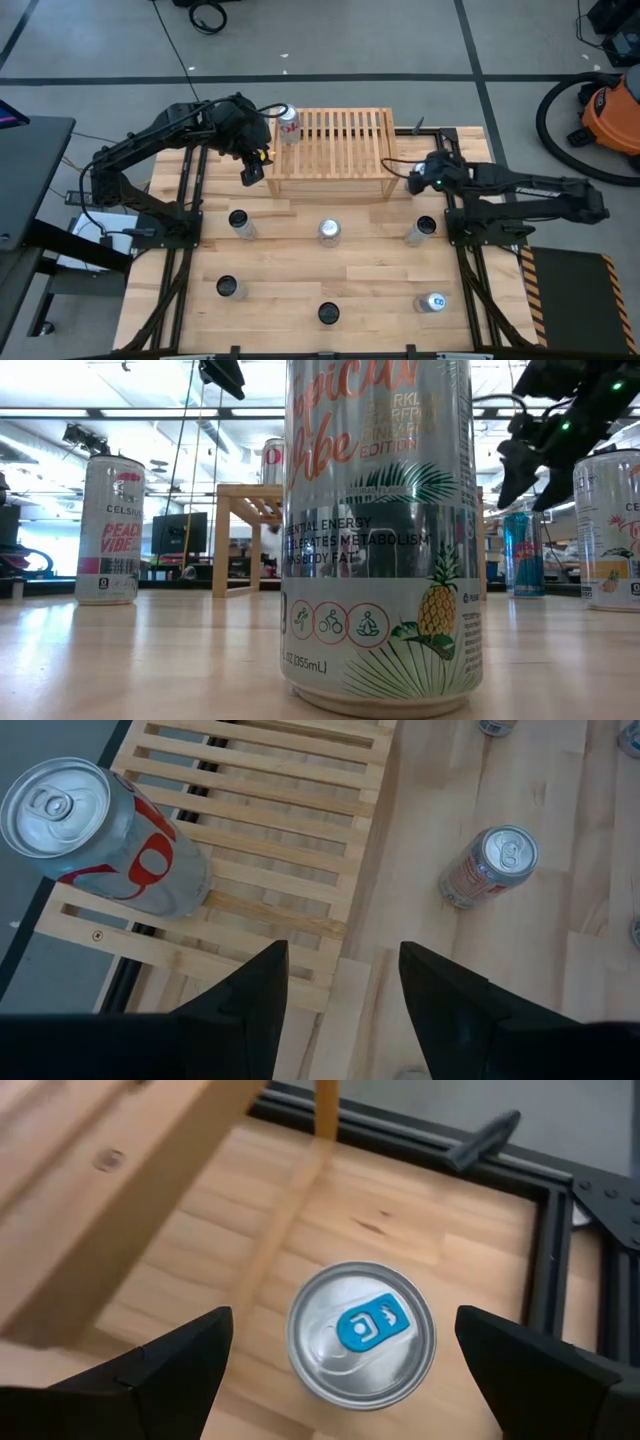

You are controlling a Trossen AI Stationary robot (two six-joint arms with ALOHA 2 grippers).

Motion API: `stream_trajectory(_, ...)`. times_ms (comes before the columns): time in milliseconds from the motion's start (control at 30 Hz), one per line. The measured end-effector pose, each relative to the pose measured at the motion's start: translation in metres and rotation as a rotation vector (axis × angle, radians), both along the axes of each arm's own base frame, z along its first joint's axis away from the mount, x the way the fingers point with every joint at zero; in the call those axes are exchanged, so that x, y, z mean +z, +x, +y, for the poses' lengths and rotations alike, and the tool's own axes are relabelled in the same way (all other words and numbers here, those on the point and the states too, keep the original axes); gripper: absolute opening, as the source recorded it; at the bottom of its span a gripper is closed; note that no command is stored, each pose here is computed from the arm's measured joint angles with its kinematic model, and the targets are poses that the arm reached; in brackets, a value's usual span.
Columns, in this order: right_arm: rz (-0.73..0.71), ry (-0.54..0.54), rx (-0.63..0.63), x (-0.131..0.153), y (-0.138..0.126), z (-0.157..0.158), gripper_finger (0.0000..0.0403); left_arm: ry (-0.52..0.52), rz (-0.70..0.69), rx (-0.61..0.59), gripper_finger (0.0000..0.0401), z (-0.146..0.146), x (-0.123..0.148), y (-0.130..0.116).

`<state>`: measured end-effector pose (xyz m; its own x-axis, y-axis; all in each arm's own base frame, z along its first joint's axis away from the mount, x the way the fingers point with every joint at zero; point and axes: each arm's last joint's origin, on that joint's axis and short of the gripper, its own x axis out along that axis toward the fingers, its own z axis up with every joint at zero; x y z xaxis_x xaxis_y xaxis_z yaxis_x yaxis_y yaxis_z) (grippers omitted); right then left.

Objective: Place canned beverage on shelf
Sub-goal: Put the top blue soda can on the shelf

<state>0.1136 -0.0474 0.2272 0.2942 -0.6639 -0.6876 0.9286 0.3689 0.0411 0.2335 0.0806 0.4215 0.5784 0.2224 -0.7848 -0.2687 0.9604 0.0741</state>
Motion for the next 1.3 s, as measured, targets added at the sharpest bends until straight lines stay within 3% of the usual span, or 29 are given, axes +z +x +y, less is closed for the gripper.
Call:
stream_trajectory(333, 0.117, 0.032, -0.022, -0.013, 0.011, -0.007, 0.0384, 0.000, 0.000, -0.001, 0.0192, 0.000, 0.000, 0.000)
stream_trajectory(867, 0.158, 0.088, -0.001, -0.017, 0.013, -0.013, 0.0247, 0.000, 0.001, 0.000, 0.0192, 0.000, 0.000, 0.000)
stream_trajectory(1300, 0.130, 0.068, 0.078, 0.020, 0.019, -0.015, 0.0246, -0.001, 0.000, 0.000, 0.0192, 0.000, 0.000, 0.000)
